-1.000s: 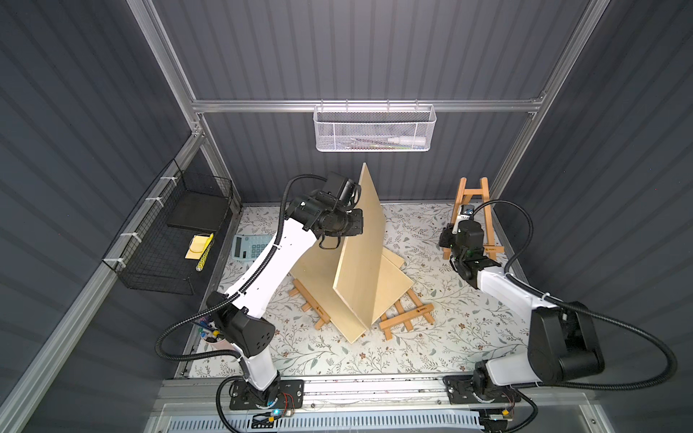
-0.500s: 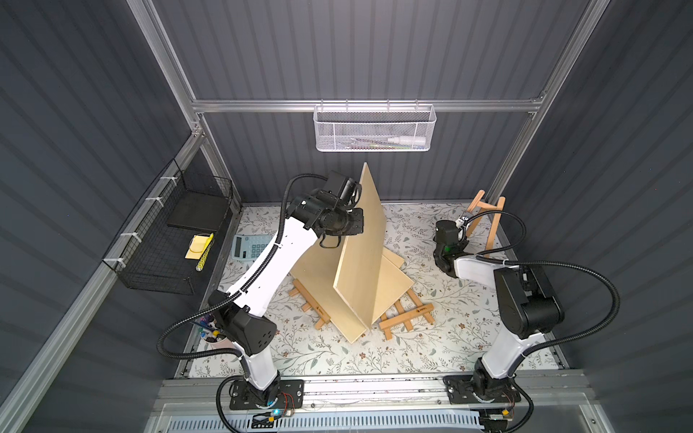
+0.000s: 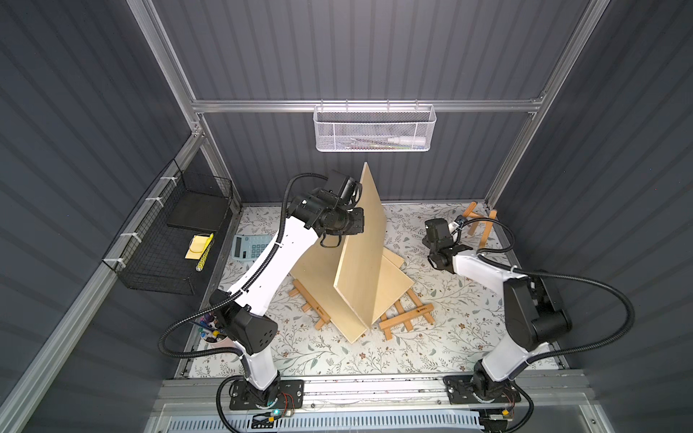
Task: Assemble the easel
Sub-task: Place the easel at the corner of the board, then move the easel to the corner of the board.
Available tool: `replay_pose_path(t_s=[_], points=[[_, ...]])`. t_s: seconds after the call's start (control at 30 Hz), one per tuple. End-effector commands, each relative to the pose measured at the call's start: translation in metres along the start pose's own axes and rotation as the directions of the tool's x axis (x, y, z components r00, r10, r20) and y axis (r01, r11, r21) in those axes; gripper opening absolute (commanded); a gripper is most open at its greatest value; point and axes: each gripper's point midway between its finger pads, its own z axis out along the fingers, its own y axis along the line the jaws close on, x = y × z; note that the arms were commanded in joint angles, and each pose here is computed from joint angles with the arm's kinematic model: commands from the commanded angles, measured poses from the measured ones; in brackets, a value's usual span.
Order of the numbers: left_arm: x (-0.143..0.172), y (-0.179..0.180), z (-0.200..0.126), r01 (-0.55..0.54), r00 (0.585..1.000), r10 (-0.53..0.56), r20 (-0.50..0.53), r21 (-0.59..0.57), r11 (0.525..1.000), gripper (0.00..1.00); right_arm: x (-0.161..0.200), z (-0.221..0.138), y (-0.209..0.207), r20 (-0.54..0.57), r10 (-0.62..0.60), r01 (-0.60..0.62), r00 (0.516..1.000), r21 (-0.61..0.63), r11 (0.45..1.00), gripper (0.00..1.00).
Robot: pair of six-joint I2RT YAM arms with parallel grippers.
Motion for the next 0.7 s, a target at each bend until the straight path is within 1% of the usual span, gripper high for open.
replay_pose_path(t_s=[0.0,0.03,0.1,0.17,0.27,0.37,0.47,0.53,0.6,0.67], points=[[-0.032,0.000,-0.005,-0.044,0.989,0.046,0.141,-0.015,0.999,0.00,0.008,-0.038,-0.034,-0.175,-0.051,0.055,0.983,0.020,0.998,0.65],[-0.032,0.000,-0.005,-0.043,0.989,0.044,0.140,-0.015,0.999,0.00,0.005,-0.045,-0.048,-0.195,-0.035,0.041,0.980,0.028,0.999,0.65],[-0.033,0.000,-0.004,-0.037,0.989,0.038,0.145,-0.012,0.999,0.00,0.000,-0.056,-0.080,-0.240,0.033,-0.025,0.970,0.038,0.999,0.65],[-0.034,-0.002,-0.002,-0.032,0.989,0.032,0.145,-0.003,0.999,0.00,-0.001,-0.066,-0.117,-0.283,0.102,-0.080,0.954,0.089,0.993,0.65],[-0.034,-0.005,0.004,-0.023,0.990,0.021,0.139,0.013,1.000,0.00,-0.006,-0.079,-0.158,-0.300,0.202,-0.162,0.932,0.150,0.975,0.65],[-0.032,-0.007,0.010,-0.018,0.993,0.016,0.121,0.015,1.000,0.00,-0.002,-0.083,-0.189,-0.310,0.270,-0.206,0.912,0.225,0.952,0.66],[-0.032,-0.007,0.012,-0.017,0.993,0.015,0.116,0.017,1.000,0.00,0.007,-0.072,-0.207,-0.330,0.357,-0.281,0.874,0.256,0.925,0.66],[-0.033,-0.007,0.012,-0.017,0.993,0.015,0.118,0.019,1.000,0.00,0.012,-0.057,-0.208,-0.353,0.404,-0.335,0.844,0.240,0.911,0.66],[-0.032,-0.007,0.010,-0.019,0.992,0.016,0.122,0.020,1.000,0.00,0.018,-0.039,-0.203,-0.388,0.403,-0.345,0.829,0.212,0.914,0.66],[-0.031,-0.007,0.010,-0.019,0.993,0.017,0.121,0.019,1.000,0.00,0.026,-0.029,-0.203,-0.420,0.409,-0.347,0.810,0.220,0.912,0.68]])
